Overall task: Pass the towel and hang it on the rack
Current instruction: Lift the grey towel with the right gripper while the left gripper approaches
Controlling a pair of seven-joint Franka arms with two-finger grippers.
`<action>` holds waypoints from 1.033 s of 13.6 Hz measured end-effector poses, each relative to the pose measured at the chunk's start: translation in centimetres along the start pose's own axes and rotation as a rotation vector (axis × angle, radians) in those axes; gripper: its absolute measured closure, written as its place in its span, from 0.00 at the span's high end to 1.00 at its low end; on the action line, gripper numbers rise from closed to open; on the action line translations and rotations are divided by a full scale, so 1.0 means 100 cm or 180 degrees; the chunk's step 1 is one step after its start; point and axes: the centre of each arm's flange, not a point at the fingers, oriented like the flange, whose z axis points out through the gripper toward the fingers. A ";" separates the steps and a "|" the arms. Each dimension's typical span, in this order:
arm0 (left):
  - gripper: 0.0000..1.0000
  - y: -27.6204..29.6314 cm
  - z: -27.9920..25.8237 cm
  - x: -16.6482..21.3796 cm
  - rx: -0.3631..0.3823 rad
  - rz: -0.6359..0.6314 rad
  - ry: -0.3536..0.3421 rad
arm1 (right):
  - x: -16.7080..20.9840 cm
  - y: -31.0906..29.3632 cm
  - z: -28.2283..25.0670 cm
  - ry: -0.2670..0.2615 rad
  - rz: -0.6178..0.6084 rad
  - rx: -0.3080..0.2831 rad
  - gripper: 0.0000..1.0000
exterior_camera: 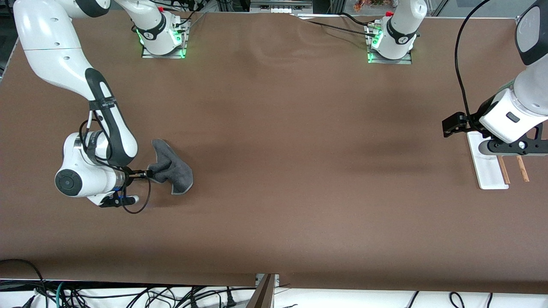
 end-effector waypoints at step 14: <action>1.00 0.000 0.000 0.000 0.0000 0.0000 0.0000 | 0.003 -0.018 -0.039 0.0191 -0.0021 0.0127 0.01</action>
